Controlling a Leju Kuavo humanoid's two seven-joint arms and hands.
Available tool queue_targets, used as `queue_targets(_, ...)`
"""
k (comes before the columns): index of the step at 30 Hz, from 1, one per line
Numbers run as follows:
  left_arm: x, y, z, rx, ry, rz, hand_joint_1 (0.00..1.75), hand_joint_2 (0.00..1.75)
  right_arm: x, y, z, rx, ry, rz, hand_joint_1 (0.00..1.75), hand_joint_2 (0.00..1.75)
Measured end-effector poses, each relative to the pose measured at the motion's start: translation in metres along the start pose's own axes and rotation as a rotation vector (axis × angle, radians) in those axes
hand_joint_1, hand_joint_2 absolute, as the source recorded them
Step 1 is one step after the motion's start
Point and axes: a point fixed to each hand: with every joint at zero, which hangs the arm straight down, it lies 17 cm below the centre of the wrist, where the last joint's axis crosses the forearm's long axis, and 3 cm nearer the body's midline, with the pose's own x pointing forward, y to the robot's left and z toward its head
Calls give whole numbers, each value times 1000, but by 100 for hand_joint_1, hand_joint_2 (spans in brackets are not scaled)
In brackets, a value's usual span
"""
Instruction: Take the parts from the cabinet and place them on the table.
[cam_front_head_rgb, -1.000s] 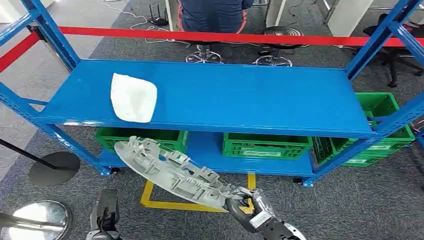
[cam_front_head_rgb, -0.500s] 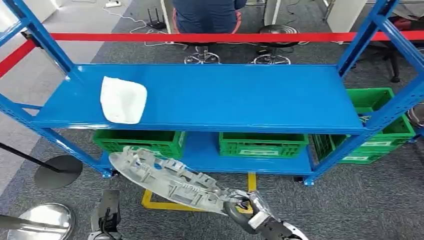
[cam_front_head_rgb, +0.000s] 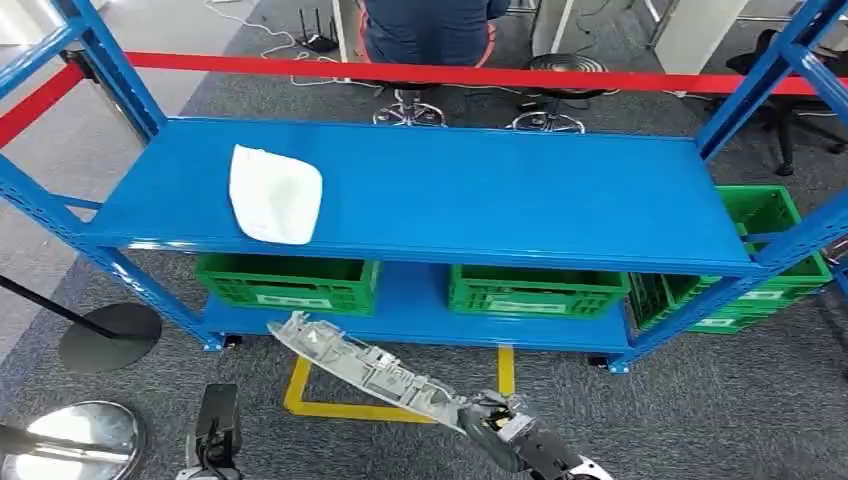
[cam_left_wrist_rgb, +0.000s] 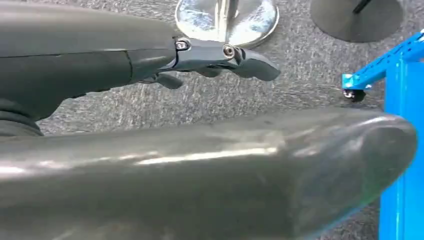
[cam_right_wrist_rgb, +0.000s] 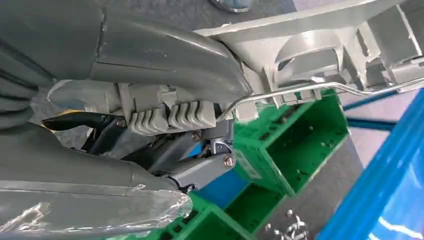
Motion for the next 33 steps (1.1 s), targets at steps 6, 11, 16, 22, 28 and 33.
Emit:
queue_targets(6, -1, -5, 2, -26, 4, 4, 0, 0, -12, -4, 3, -18, 31, 15, 175, 175)
queue_targets(11, -1, -11, 3, -51, -1, 4, 0, 0, -15, -5, 2, -26, 39, 32, 175, 175)
queue_targets(16, -3, -13, 5, -64, 3, 0, 0, 0, -15, -6, 1, -32, 40, 35, 175, 175)
queue_targets(22, -10, -11, 5, -56, 38, 1, 0, 0, -19, -5, 2, -30, 49, 39, 175, 175)
queue_targets(28, -18, -15, 9, -84, 65, -4, 0, 0, -23, -5, 3, -36, 63, 41, 175, 175)
queue_targets(33, -22, -17, 12, -110, 54, -26, 0, 0, -27, -2, 4, -41, 77, 34, 175, 175)
